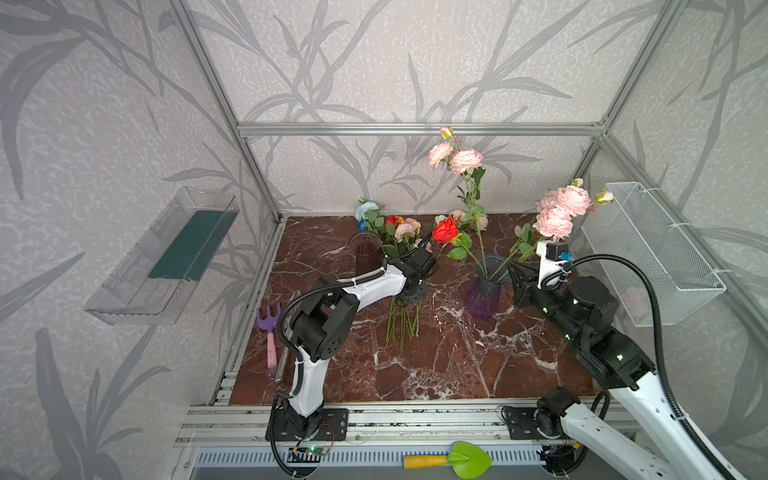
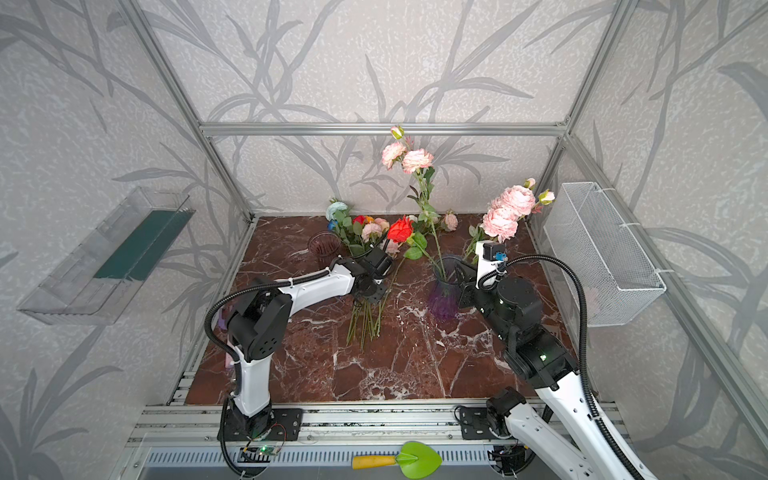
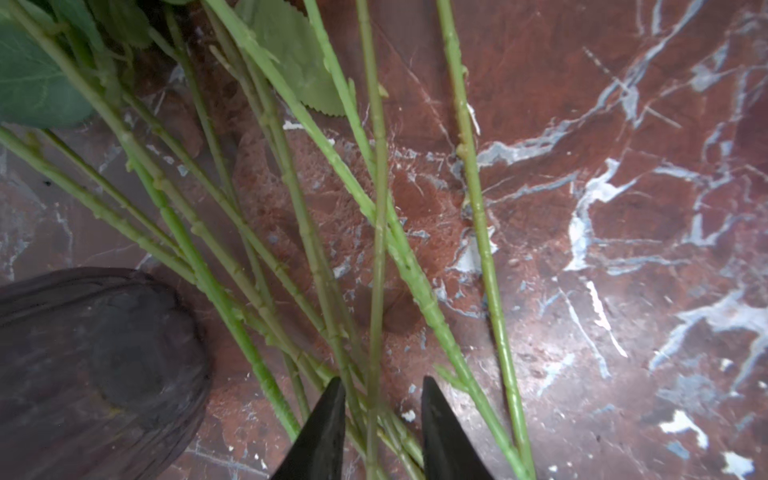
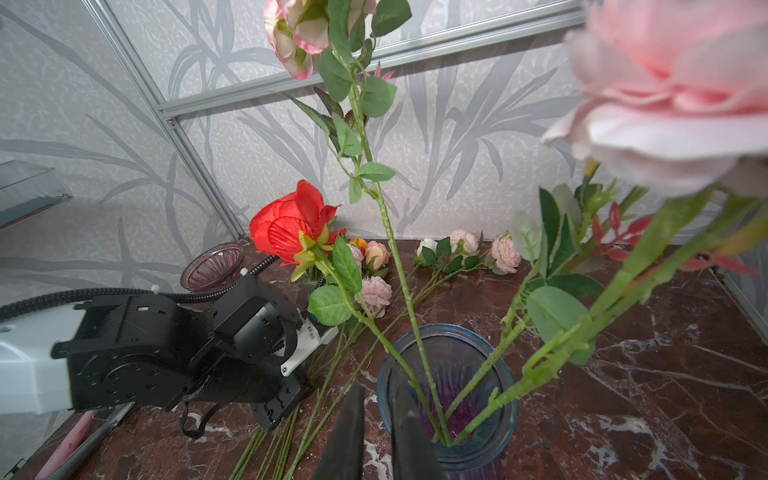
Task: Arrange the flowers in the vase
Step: 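Reach the left gripper down into the flower pile stems, then grasp a white rose stem in the pile with the left gripper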
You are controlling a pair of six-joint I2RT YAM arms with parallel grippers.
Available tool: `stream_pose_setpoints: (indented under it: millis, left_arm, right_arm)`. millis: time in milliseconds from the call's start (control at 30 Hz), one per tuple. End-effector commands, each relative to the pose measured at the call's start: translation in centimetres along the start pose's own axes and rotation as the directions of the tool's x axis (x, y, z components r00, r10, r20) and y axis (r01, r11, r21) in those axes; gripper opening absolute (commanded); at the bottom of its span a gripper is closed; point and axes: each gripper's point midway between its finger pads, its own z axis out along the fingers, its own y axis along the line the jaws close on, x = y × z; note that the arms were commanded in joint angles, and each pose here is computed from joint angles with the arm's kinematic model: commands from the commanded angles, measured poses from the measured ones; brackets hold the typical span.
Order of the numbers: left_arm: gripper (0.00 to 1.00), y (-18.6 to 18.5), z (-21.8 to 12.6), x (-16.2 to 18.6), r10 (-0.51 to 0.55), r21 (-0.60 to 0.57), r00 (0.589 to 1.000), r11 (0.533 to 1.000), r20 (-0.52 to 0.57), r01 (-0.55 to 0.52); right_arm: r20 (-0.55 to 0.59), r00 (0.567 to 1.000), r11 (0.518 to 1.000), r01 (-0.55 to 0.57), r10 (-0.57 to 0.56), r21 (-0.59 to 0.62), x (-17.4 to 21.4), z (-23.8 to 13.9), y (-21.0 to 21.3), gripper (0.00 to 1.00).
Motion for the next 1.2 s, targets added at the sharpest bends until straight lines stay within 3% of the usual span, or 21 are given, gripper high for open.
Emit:
stream_pose_setpoints:
  millis: [0,200,700,1167]
  left_arm:
    - [0.29,0.2,0.5,0.2,0.044,-0.015,0.998,0.999,-0.034,-0.045]
    - [0.27,0.4,0.7,0.3,0.055,-0.03,0.998,0.998,-0.042,-0.057]
    - [0.0,-1.4,-3.2,-1.3,0.032,0.034,0.999,0.999,0.029,-0.033]
    - [0.0,-0.1,-9.8,-3.3,-0.124,0.06,0.979,0.992,0.164,0.115]
  right_arm:
    - [0.024,1.0,1.0,-0.005,0.006,-0.017,-0.4,0.0,0.3,0.15]
    - [0.029,1.0,1.0,-0.003,0.003,-0.011,-0.3,-0.2,0.2,0.16]
    - [0.042,0.999,1.0,-0.006,0.006,-0.009,-0.7,-0.5,0.1,0.16]
    - [0.059,0.998,1.0,-0.014,0.014,-0.007,-1.4,-0.8,0.2,0.16]
